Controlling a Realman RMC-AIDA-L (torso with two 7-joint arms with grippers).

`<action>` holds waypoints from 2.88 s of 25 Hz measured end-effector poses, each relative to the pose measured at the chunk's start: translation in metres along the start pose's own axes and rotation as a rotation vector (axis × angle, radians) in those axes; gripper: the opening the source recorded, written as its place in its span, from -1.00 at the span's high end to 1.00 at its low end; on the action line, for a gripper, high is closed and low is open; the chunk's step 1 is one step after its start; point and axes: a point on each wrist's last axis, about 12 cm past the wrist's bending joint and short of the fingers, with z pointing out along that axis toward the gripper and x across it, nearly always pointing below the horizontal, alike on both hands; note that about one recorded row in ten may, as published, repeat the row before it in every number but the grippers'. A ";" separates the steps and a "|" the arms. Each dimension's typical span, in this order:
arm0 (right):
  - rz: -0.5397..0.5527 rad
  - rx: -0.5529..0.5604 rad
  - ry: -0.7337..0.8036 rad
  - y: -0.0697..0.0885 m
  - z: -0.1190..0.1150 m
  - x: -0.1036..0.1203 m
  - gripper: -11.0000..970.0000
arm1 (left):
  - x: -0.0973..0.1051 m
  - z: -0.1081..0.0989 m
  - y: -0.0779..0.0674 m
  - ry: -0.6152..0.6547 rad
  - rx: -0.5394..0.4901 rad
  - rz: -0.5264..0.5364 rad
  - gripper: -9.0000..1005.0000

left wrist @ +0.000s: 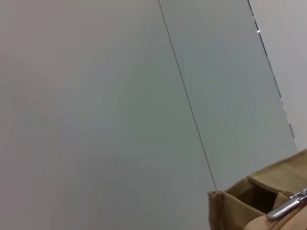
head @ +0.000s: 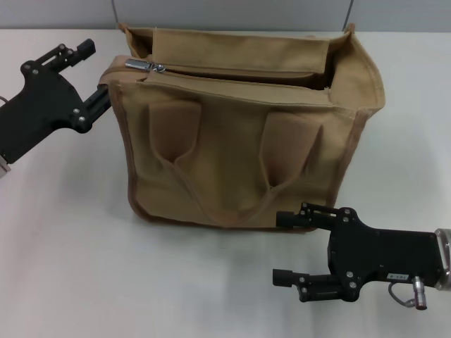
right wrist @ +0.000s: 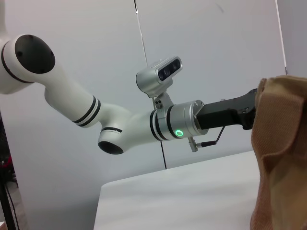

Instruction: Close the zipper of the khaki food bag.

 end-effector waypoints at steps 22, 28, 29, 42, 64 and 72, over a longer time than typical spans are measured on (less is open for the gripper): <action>0.102 -0.116 -0.275 0.003 -0.004 -0.041 -0.71 | 0.002 -0.006 -0.017 -0.072 -0.045 -0.035 0.92; 0.165 -0.178 -0.327 -0.021 0.000 -0.080 -0.71 | 0.000 -0.004 -0.017 -0.096 -0.064 -0.046 0.94; 0.189 -0.188 -0.313 -0.028 0.003 -0.089 -0.71 | 0.000 -0.004 -0.017 -0.101 -0.064 -0.046 0.94; 0.467 -0.096 -0.087 -0.090 0.050 -0.149 -0.71 | -0.002 -0.007 -0.014 -0.130 -0.113 -0.017 0.95; 0.881 -0.016 0.163 -0.110 0.095 -0.183 -0.71 | -0.009 -0.001 -0.024 -0.208 -0.083 0.071 0.95; 0.933 0.017 0.167 -0.111 0.108 -0.172 -0.71 | -0.012 -0.003 -0.025 -0.233 -0.076 0.076 0.95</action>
